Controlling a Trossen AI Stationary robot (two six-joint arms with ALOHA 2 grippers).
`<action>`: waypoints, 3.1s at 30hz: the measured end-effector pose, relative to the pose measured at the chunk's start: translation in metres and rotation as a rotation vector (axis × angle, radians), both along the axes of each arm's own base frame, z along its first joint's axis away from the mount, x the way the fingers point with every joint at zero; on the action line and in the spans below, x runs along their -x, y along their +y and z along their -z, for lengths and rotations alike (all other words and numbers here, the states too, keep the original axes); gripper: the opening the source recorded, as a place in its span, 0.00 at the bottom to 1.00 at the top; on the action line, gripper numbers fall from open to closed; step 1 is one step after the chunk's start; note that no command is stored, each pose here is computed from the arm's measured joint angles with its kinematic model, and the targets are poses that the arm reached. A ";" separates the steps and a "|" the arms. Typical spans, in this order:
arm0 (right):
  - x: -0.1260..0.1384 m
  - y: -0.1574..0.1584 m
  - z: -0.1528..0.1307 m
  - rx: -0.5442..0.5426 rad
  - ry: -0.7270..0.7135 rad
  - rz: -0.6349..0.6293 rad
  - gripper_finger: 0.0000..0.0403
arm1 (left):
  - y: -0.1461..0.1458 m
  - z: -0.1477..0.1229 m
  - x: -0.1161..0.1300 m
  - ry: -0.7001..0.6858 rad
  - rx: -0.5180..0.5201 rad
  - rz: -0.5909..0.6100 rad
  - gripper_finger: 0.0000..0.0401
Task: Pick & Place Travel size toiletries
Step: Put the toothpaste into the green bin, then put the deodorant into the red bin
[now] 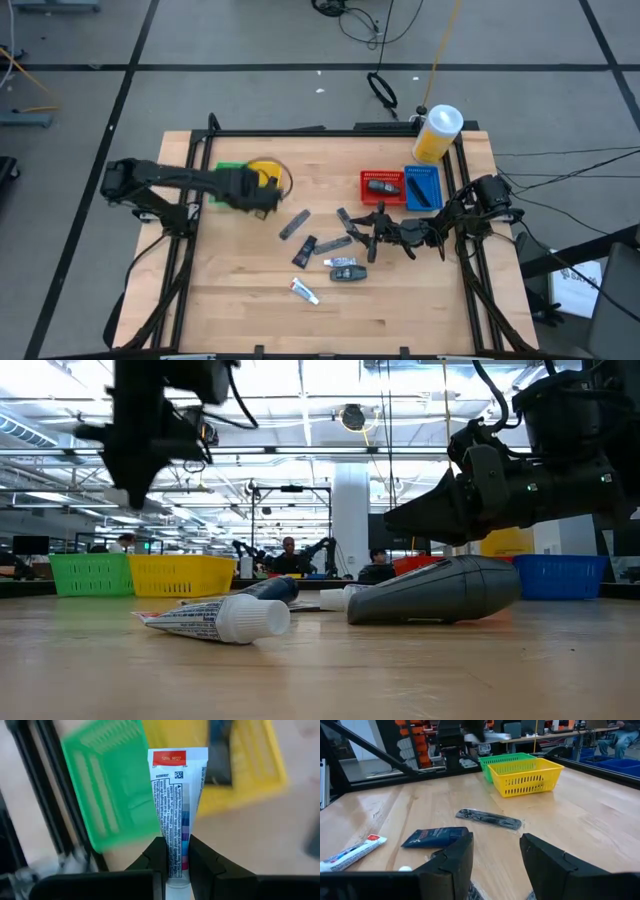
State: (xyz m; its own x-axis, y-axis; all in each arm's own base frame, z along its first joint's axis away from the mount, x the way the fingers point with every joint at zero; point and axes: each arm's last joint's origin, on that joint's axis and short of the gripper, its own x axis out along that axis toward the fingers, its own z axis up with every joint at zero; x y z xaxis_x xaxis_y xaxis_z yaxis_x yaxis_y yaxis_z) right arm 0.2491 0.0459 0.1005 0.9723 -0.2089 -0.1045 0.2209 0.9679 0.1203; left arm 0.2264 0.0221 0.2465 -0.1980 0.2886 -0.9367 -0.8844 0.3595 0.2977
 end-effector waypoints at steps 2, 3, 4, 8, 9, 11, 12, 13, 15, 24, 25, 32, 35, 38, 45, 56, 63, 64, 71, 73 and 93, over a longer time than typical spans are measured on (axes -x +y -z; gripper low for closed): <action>0.000 0.000 0.000 0.000 0.000 0.000 0.39 | 0.018 0.005 0.004 0.042 0.011 0.001 0.12; 0.000 0.000 0.000 0.000 0.000 0.000 0.39 | 0.027 0.007 0.007 0.057 0.014 -0.002 0.12; 0.000 0.000 0.000 0.000 0.001 0.000 0.39 | 0.034 0.009 0.009 0.069 0.016 -0.010 0.12; 0.000 0.000 0.001 0.001 0.005 0.000 0.39 | 0.062 0.022 0.023 0.114 0.035 -0.052 0.12; 0.000 0.000 0.001 0.001 0.005 0.000 0.39 | 0.068 0.027 0.025 0.107 0.042 -0.054 0.12; 0.000 0.000 0.001 0.001 0.006 0.000 0.39 | 0.077 0.038 0.029 0.079 0.080 -0.067 0.12; 0.000 0.000 0.001 0.001 0.007 0.000 0.39 | 0.081 0.044 0.032 0.069 0.096 -0.071 0.12; 0.000 0.000 0.001 0.002 0.011 0.000 0.39 | 0.084 0.049 0.033 0.053 0.108 -0.070 0.12; 0.000 0.000 0.001 0.003 0.014 0.000 0.39 | 0.088 0.058 0.036 0.022 0.122 -0.070 0.12; 0.000 0.000 0.001 0.003 0.014 0.000 0.39 | 0.095 0.077 0.048 0.001 0.143 -0.114 0.12; 0.000 0.000 0.001 0.003 0.014 0.000 0.39 | 0.095 0.079 0.049 -0.003 0.143 -0.119 0.12; 0.000 0.000 0.001 0.003 0.014 0.000 0.39 | 0.095 0.088 0.052 -0.018 0.134 -0.143 0.12; 0.000 0.000 0.001 0.003 0.014 0.000 0.39 | 0.096 0.088 0.052 -0.029 0.129 -0.142 0.12; 0.000 0.000 0.001 0.003 0.014 0.000 0.39 | 0.096 0.088 0.051 -0.041 0.131 -0.139 0.12; 0.000 0.000 0.001 0.003 0.014 0.000 0.39 | 0.096 0.088 0.050 -0.046 0.138 -0.138 0.13; 0.000 0.000 0.001 -0.020 0.007 0.002 0.39 | 0.095 0.088 0.051 -0.030 0.166 -0.106 0.41; 0.000 0.004 -0.006 -0.025 -0.060 -0.013 0.39 | 0.079 0.061 0.053 -0.093 0.123 -0.030 0.45; 0.001 0.005 -0.007 -0.017 -0.074 -0.023 0.39 | 0.074 0.056 0.052 -0.116 0.100 -0.009 0.45; -0.003 0.017 -0.013 0.081 -0.101 -0.233 0.39 | 0.032 0.024 0.036 -0.377 -0.113 0.177 0.40; -0.007 0.020 -0.015 0.085 -0.117 -0.289 0.39 | 0.019 0.021 0.027 -0.443 -0.168 0.249 0.38; -0.020 0.030 -0.053 0.053 0.327 -0.408 0.45 | -0.105 0.103 -0.076 -1.262 -0.457 0.728 0.34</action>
